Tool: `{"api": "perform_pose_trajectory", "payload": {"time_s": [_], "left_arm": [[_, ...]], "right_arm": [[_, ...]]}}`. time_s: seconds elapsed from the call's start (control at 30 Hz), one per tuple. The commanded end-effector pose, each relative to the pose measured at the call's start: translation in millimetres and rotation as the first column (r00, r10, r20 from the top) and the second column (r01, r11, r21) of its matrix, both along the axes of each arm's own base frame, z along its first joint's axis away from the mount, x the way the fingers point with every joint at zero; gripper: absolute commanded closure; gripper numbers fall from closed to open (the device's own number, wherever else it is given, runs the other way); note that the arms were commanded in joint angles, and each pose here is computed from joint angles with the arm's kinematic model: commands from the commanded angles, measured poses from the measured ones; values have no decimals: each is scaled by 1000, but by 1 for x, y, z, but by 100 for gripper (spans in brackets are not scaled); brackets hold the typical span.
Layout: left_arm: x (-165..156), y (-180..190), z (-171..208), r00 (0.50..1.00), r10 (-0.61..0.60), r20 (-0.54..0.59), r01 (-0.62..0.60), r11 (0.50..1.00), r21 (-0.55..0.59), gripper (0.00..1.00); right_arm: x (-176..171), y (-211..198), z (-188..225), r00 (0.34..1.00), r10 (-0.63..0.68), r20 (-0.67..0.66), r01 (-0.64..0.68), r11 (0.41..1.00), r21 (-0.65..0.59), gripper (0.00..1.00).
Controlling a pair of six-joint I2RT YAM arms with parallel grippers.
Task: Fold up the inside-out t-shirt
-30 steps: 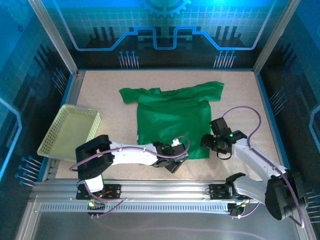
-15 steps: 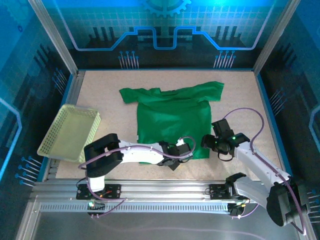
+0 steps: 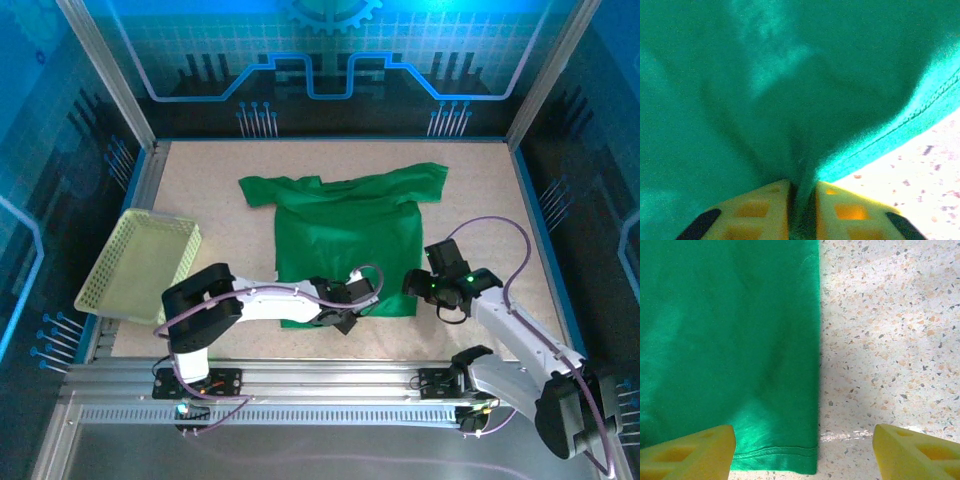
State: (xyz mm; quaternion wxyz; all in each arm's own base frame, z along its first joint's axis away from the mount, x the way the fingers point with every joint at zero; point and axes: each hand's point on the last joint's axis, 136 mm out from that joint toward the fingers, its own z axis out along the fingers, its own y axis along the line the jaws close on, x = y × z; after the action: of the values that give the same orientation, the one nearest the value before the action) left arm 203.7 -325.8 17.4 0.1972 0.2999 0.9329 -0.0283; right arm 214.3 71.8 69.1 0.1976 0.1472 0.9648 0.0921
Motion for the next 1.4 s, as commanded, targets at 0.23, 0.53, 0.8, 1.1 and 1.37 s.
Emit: {"api": "perform_pose_trajectory", "payload": {"time_s": [0.23, 0.53, 0.8, 1.1, 1.37], "left_arm": [[9, -5, 63, 995, 74, 61, -60, 977, -204, 92], [21, -15, 94, 995, 71, 67, -46, 947, -317, 90], [-1, -19, 44, 998, -44, -38, 36, 981, -190, 80], [-10, -7, 26, 997, -67, -26, 64, 992, -110, 64], [-2, 10, 26, 998, -45, 32, 46, 998, -48, 68]], "right_arm": [[-2, 18, 10, 990, 73, 117, -85, 991, 102, 26], [-10, 68, 28, 920, 241, 310, -294, 946, 138, 26], [-11, 29, 11, 970, 148, 195, -144, 989, -34, 26], [-6, 30, 17, 966, 153, 209, -150, 988, -34, 26], [-6, 32, 14, 967, 159, 197, -157, 987, -25, 26]]}}
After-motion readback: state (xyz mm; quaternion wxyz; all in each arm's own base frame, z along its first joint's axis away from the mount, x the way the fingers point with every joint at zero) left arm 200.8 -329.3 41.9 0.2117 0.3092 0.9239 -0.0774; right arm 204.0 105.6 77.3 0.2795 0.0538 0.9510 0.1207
